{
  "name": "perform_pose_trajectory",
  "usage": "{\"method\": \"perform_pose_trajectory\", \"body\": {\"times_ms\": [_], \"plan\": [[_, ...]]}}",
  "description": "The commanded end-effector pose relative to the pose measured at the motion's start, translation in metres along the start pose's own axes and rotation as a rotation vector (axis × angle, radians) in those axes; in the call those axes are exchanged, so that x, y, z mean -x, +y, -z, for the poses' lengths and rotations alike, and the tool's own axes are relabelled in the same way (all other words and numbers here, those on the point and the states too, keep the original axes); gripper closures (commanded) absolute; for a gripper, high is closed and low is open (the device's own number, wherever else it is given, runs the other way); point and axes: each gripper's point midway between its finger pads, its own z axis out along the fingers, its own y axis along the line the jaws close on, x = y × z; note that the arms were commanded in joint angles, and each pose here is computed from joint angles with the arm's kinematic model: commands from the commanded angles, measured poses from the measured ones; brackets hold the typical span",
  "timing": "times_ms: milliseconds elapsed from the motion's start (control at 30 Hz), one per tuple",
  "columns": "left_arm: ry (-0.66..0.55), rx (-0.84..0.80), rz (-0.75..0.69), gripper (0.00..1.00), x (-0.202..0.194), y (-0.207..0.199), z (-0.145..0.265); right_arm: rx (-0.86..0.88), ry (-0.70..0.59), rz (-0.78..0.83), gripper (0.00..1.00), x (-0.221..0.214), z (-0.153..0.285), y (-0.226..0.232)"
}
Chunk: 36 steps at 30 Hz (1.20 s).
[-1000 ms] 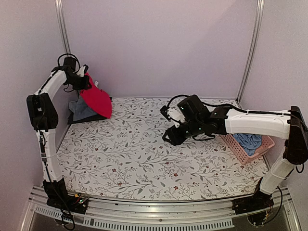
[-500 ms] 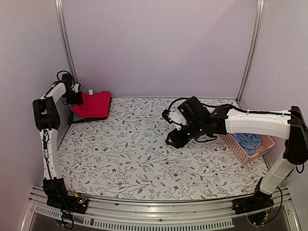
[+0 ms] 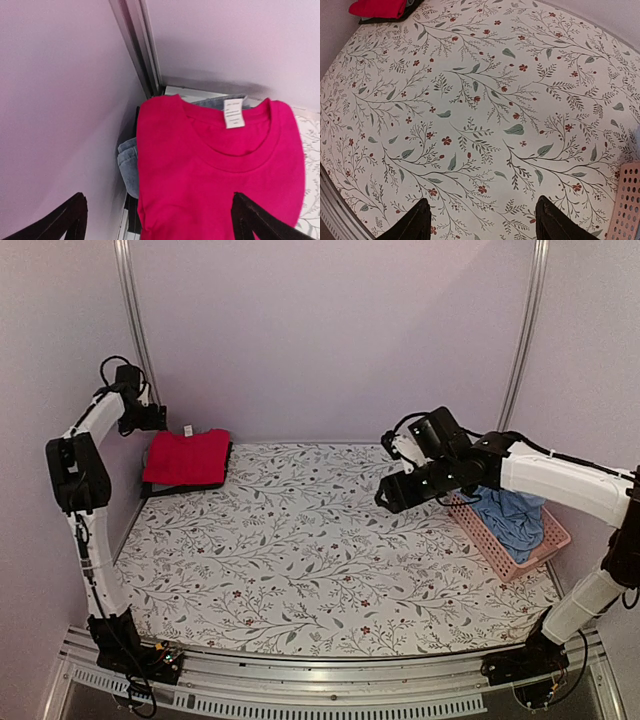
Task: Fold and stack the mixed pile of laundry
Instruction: Pick up the crumpled shirt from the bin.
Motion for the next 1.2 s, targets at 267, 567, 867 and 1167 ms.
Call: {"method": "perform_pose_trajectory", "body": {"times_ms": [267, 567, 867, 1167], "plan": [[-0.286, -0.435, 0.077, 0.0, 0.044, -0.112, 0.161, -0.421, -0.019, -0.565, 0.15, -0.046, 0.116, -0.204], [-0.278, -0.539, 0.048, 0.0, 0.015, -0.151, 0.196, -0.507, 0.179, -0.798, 0.11, -0.145, 0.053, -0.259], [-0.202, -0.579, 0.002, 0.0, -0.025, -0.185, 0.191, -0.644, 0.368, -0.777, 0.06, -0.191, -0.009, -0.317], [-0.152, -0.695, 0.052, 0.0, -0.023, -0.212, 0.207, -0.395, 0.424, -0.83, 0.8, -0.2, -0.063, -0.312]]}}
